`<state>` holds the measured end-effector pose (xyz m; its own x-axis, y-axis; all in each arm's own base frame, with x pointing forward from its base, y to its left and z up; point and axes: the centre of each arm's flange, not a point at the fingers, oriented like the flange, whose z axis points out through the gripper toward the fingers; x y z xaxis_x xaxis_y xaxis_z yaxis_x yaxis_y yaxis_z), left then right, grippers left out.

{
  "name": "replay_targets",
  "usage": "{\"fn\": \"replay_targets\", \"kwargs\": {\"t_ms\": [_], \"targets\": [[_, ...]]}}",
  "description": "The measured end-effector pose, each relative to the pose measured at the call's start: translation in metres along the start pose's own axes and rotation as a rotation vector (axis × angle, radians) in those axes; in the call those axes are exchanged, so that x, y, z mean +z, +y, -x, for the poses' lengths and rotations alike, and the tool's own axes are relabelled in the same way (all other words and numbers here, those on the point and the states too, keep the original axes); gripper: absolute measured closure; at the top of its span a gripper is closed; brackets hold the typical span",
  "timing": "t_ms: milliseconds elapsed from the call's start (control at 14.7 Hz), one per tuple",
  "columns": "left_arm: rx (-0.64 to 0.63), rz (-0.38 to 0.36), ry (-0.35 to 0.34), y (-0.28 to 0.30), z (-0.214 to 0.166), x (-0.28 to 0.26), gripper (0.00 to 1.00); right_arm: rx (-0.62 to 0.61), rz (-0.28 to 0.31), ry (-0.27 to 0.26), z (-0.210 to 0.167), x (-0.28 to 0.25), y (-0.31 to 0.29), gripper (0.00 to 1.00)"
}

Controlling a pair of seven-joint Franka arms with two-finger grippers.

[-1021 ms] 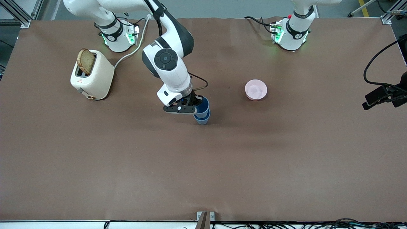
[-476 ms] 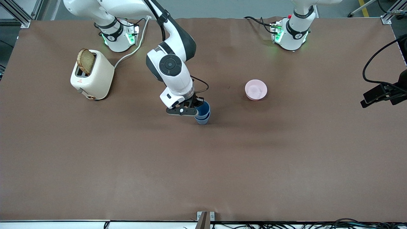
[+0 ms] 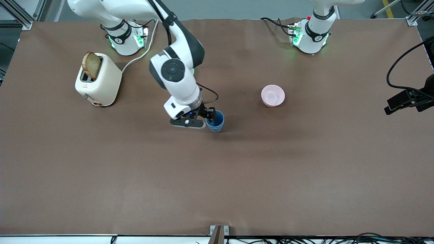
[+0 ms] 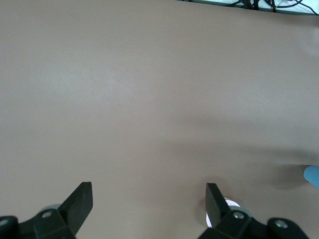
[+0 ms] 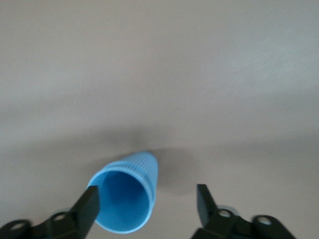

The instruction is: Stack blue cups with both arms

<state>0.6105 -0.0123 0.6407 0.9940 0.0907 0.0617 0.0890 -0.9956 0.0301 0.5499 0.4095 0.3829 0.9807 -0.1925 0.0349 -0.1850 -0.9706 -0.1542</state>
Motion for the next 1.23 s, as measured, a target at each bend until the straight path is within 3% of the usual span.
{"fn": "replay_targets", "kwargs": {"t_ms": [68,272,545,749,953,1225], "targets": [[-0.002,0.000,-0.003,-0.001,0.000,0.001,0.00,0.032,0.004,0.002,-0.017,-0.025,0.020,0.04],[-0.009,-0.001,-0.008,-0.005,0.000,0.009,0.00,0.096,-0.001,0.037,-0.072,-0.107,0.108,0.03],[-0.009,0.005,0.008,-0.007,0.010,0.017,0.00,0.084,0.005,0.073,-0.119,-0.180,0.238,0.02],[-0.008,0.010,0.031,-0.008,0.016,0.005,0.00,0.077,0.021,0.071,-0.132,-0.218,0.317,0.00],[-0.008,0.016,0.049,-0.008,0.023,-0.008,0.00,0.032,0.062,0.026,-0.133,-0.265,0.387,0.00],[-0.004,0.010,-0.023,-0.008,0.030,0.001,0.00,-0.047,0.144,-0.010,-0.126,-0.311,0.434,0.00]]}}
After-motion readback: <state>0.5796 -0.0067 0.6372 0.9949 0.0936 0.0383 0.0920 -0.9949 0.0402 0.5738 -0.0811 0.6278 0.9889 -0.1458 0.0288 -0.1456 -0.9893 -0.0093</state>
